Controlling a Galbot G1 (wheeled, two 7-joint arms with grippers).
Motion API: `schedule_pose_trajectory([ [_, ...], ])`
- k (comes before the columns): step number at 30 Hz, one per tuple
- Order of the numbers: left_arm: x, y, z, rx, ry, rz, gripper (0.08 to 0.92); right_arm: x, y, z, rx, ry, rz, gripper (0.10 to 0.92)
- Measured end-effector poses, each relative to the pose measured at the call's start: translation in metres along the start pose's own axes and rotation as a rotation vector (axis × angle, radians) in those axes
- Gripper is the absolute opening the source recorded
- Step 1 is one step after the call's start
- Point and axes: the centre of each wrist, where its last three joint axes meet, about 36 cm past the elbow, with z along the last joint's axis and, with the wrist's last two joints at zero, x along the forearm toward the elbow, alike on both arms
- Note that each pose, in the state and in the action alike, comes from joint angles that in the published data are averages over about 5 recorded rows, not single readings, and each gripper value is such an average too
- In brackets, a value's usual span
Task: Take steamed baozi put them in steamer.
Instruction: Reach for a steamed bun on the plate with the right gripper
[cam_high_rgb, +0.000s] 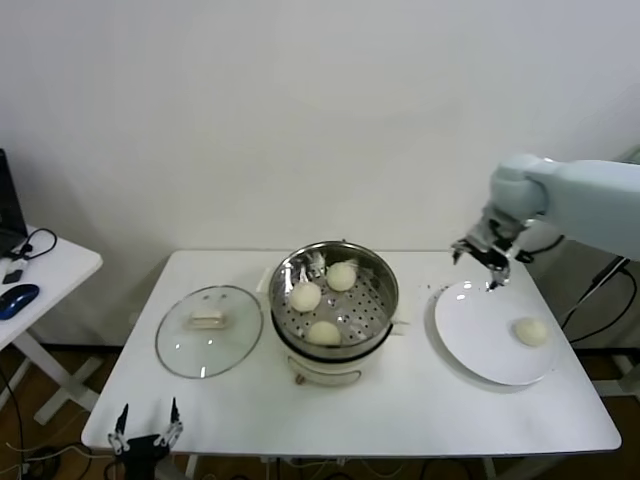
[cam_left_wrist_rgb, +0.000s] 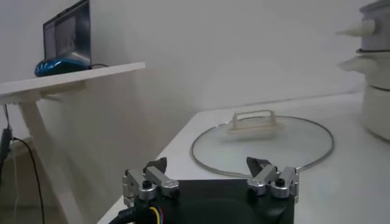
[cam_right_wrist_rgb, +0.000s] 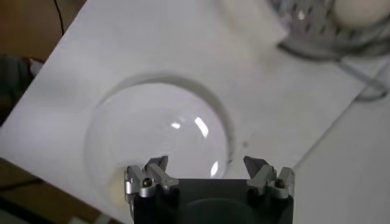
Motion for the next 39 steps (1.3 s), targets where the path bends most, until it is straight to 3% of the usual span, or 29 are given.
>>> schedule_pose_trajectory([
  [14, 0.003, 0.0, 0.0, 0.006, -0.011, 0.004, 0.823, -0.087, 0.085, 0.081, -0.263, 0.036, -0.042, 0.823],
  [39, 0.011, 0.0, 0.002, -0.022, 0.003, 0.013, 0.823, -0.171, 0.121, 0.098, -0.391, 0.079, -0.044, 0.823],
])
